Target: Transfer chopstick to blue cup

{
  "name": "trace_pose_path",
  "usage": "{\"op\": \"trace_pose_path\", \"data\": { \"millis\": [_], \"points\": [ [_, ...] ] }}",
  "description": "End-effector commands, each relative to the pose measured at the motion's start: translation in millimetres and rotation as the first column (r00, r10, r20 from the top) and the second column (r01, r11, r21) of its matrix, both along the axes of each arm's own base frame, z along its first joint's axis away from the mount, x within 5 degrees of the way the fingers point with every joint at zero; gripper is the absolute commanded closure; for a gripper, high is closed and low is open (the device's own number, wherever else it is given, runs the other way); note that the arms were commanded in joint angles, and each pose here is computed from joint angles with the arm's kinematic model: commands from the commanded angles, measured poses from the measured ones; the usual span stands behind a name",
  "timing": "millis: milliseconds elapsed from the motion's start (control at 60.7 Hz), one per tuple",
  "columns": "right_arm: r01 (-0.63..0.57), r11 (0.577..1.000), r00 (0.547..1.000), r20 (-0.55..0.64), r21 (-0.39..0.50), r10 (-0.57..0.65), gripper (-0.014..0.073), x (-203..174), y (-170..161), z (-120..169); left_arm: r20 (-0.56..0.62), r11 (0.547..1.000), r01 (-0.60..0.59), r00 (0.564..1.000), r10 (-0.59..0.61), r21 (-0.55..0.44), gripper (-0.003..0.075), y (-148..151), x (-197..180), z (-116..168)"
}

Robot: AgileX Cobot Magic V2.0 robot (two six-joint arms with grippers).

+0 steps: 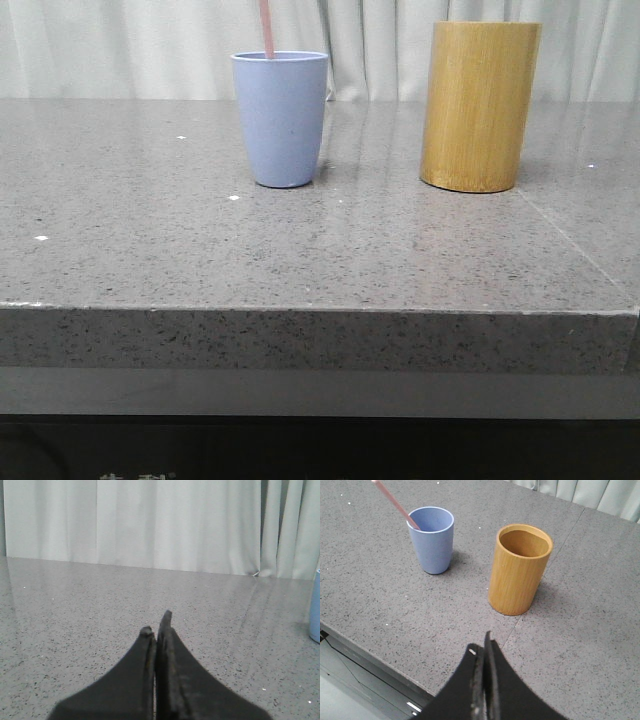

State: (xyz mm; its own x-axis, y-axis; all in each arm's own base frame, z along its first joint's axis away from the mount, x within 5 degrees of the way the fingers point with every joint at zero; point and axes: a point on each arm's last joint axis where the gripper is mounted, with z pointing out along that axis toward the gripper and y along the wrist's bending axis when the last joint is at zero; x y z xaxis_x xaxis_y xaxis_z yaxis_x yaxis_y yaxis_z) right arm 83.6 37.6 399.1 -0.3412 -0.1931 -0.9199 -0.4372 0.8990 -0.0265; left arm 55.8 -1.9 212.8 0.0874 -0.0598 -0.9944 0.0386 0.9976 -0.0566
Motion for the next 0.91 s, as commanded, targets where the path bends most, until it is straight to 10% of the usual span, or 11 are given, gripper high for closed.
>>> {"op": "trace_pose_path", "data": {
  "millis": [0,379,889],
  "points": [
    [0.019,0.999,0.996,0.081,0.030,-0.021,0.0664,1.0,-1.2,11.9,0.105,1.000,-0.001,0.994,0.004,-0.022,0.0739,0.5,-3.1,6.5],
    [0.098,0.993,0.980,0.166,0.059,-0.106,0.0664,-1.9,-9.0,-2.9,0.105,1.000,-0.001,0.994,0.004,-0.022,0.0739,0.5,-3.1,6.5],
    [0.328,0.927,0.839,0.397,0.180,-0.373,0.0664,-26.0,-33.1,-145.6,0.105,1.000,-0.001,0.994,0.004,-0.022,0.0739,0.5,-3.1,6.5]
  ]
}}
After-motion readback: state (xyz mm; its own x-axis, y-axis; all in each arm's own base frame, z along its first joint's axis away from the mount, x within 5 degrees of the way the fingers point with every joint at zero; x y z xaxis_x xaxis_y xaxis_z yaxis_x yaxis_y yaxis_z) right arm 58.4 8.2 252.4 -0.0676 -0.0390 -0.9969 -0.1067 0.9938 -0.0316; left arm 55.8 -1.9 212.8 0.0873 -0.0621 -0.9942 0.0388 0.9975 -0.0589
